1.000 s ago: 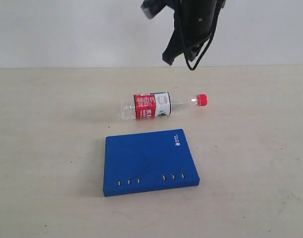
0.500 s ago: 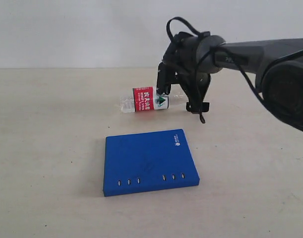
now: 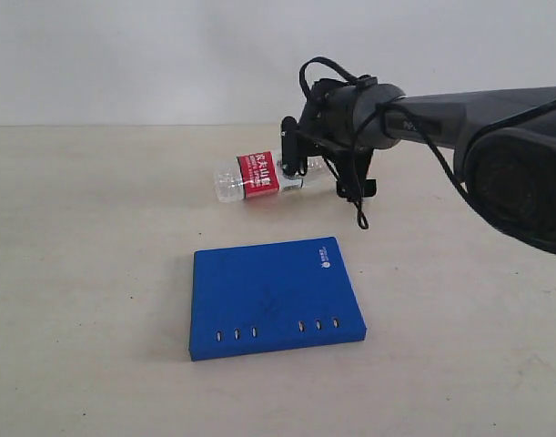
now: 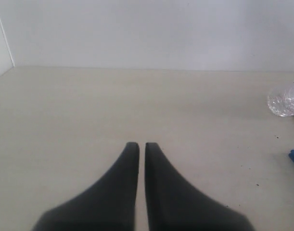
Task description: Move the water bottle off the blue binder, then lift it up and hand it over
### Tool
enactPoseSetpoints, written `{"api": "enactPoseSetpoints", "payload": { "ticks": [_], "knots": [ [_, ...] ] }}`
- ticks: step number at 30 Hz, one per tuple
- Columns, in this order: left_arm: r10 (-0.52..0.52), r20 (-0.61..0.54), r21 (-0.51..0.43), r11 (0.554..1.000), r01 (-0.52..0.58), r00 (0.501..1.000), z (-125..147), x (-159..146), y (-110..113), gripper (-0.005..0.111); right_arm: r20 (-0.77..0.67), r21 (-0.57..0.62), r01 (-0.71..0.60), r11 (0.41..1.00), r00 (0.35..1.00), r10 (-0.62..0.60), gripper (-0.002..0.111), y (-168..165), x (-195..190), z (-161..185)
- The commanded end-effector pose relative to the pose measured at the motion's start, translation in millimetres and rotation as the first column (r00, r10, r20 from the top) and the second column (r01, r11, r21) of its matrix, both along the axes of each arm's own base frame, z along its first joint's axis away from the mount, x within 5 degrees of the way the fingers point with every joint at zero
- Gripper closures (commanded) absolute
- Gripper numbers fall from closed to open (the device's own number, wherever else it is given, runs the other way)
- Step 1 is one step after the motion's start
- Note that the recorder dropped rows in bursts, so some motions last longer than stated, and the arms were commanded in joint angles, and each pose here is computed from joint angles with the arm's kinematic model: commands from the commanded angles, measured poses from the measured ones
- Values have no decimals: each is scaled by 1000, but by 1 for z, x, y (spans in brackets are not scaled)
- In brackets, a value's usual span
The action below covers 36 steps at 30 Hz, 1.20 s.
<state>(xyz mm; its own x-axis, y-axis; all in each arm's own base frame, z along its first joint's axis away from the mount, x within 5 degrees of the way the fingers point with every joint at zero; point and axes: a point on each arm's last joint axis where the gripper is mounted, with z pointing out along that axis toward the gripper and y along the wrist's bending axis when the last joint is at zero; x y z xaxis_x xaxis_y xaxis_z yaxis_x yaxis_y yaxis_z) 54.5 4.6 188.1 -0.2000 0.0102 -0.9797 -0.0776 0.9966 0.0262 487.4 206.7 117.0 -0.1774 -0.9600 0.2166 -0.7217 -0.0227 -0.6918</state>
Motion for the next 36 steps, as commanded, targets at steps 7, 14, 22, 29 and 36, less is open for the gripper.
{"api": "enactPoseSetpoints", "payload": {
  "ticks": [7,14,22,29,36],
  "knots": [
    [-5,2,-2,1000,5,1000,-1,0,0,102,-352,137,114,984,934,-59,72,5,-32,11],
    [-5,2,-2,1000,5,1000,-1,0,0,102,-388,567,109,816,910,148,60,37,-55,87],
    [-5,2,-2,1000,5,1000,-1,0,0,102,-361,541,114,833,926,108,38,31,-55,97],
    [-5,2,-2,1000,5,1000,-1,0,0,102,-168,547,314,776,949,-266,38,-4,-27,105],
    [-5,2,-2,1000,5,1000,-1,0,0,102,-380,748,413,519,908,-176,38,-49,-8,104]
  ]
}}
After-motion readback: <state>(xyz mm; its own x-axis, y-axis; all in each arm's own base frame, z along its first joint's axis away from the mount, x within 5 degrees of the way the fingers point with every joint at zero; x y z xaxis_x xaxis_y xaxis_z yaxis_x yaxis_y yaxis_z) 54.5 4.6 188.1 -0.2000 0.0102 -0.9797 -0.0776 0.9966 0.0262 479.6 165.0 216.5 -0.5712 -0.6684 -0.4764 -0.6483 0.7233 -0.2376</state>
